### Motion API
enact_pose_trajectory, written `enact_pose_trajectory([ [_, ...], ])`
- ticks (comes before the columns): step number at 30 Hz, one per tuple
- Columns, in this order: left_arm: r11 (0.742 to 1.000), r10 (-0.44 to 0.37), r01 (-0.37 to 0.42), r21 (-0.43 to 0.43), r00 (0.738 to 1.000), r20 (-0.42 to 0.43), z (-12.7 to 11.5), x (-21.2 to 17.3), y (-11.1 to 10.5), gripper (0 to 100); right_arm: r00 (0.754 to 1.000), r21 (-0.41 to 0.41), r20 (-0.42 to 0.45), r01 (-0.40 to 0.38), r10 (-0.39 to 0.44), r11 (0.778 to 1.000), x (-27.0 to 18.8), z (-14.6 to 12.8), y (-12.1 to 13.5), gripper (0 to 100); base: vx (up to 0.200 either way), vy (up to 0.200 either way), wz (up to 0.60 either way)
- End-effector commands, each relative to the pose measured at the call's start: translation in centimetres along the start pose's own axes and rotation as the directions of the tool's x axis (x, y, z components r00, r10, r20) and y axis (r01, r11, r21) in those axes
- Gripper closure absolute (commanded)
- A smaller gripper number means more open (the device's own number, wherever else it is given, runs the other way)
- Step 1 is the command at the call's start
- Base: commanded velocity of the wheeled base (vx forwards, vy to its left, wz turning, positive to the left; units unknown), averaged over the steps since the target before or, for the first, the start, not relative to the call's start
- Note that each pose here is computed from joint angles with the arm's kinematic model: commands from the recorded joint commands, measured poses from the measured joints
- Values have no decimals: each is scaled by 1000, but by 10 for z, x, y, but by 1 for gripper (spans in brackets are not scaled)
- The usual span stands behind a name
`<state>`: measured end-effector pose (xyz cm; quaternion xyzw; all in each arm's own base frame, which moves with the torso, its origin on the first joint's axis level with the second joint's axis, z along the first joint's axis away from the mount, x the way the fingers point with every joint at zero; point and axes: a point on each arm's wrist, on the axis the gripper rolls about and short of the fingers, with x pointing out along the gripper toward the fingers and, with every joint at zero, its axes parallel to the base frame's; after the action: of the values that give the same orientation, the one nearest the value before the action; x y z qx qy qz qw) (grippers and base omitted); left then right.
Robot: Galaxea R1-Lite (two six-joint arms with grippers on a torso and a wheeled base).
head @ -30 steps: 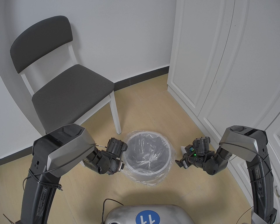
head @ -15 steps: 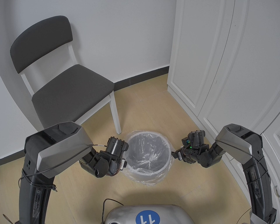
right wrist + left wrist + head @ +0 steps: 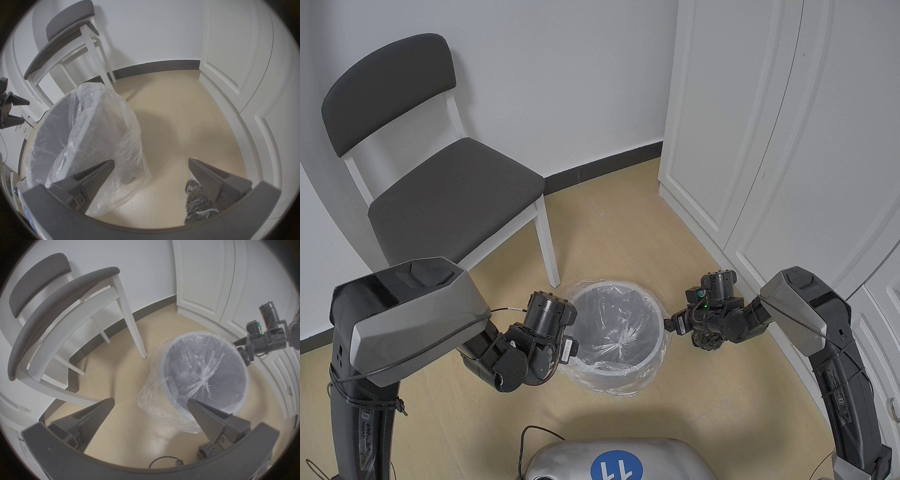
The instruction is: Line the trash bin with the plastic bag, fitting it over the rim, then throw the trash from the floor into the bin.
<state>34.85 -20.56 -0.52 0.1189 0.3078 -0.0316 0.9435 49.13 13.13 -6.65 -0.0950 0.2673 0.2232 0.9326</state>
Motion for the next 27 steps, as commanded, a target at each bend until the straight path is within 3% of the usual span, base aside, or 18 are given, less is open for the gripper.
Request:
enact_pose_trajectory([
  [1,1000,-22,22,6,999,25,4,-10,-6,0,1000,21,-7,-22,22,1000,13,-12,-9,0,0,0,0],
  [5,998,-52,51,20,998,47,4,-16,-19,0,998,44,-57,-29,31,999,19,-11,-11,0,0,0,0],
  [17,991,-120,116,66,991,60,0,-33,-46,0,996,64,-84,-30,35,998,19,-9,-13,0,0,0,0],
  [19,987,-140,135,87,989,55,-6,-35,-56,0,994,63,-108,-17,23,998,-6,-1,-21,0,0,0,0],
  [27,985,-128,126,114,992,17,-21,-6,-70,0,999,68,-32,18,-15,998,-38,6,-36,0,0,0,0],
])
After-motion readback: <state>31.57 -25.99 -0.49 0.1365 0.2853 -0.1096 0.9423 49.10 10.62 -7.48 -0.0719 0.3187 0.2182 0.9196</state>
